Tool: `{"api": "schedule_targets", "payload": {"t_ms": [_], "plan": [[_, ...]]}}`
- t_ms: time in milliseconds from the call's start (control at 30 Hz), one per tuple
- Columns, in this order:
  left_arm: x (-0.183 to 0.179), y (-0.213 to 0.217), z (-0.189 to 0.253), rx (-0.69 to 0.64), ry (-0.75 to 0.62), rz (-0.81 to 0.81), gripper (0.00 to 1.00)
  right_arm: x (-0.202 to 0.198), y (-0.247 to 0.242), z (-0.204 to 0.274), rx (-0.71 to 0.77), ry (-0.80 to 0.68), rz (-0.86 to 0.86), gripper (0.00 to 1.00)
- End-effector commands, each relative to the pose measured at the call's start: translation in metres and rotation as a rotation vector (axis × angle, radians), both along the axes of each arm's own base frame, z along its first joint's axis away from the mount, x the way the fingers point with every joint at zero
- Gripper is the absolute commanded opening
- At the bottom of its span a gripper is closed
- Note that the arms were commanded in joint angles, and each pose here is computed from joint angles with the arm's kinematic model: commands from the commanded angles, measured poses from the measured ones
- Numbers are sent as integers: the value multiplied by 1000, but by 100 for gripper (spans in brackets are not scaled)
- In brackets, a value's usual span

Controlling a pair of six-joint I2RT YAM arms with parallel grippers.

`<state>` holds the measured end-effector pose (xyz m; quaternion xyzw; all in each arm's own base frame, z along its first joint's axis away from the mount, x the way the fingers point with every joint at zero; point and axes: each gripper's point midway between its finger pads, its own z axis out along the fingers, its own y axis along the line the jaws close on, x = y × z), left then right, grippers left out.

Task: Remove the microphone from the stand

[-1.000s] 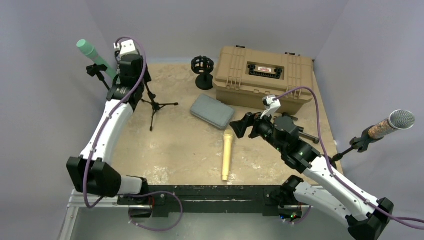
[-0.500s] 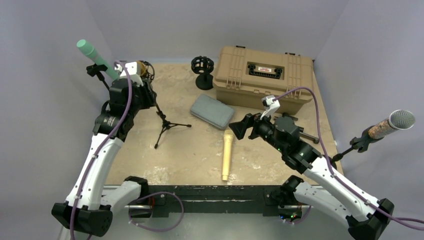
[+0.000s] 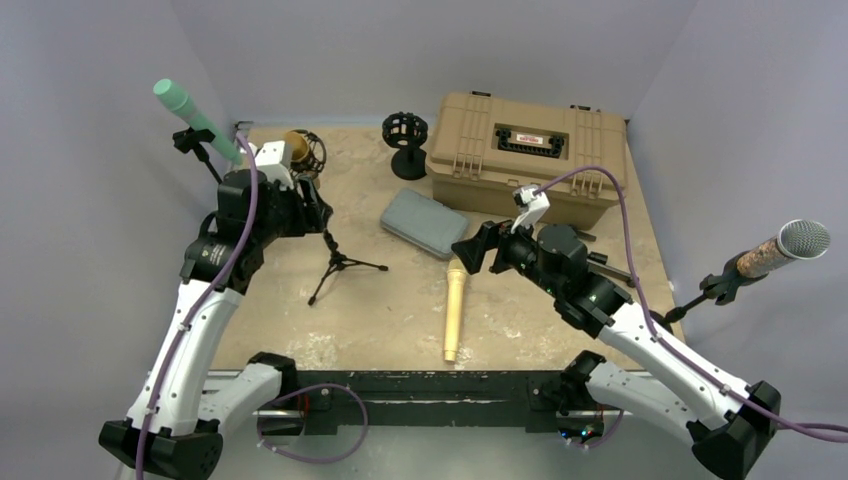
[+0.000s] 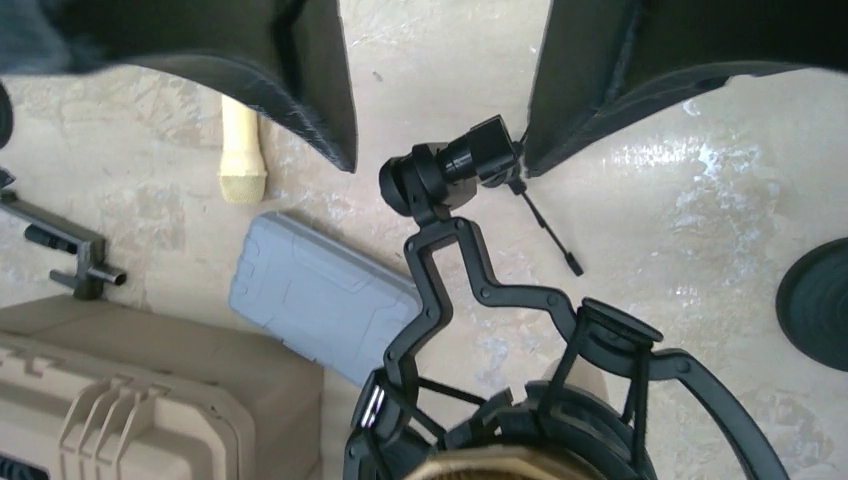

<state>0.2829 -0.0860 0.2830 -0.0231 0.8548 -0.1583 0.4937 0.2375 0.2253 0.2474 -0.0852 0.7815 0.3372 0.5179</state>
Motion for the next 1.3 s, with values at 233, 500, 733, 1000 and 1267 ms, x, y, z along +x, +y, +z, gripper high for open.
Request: {"api": "schedule_targets", "payload": {"t_ms": [233,500,733,1000,1267], "plan": [[-27,21,66,37,-154,55,96,-3,-2,34,76,-73,3,88],[-13,42,130,45,-328,181,96,-5,-6,42,69,-94,-2,88],[31,37,153,86,-356,189,75,-4,-9,42,75,-88,-19,88],[61,33,149,136,-328,179,68,-2,-13,41,61,-84,-44,88],[68,32,130,215,-297,191,65,-1,-8,38,74,-72,-32,88]]}}
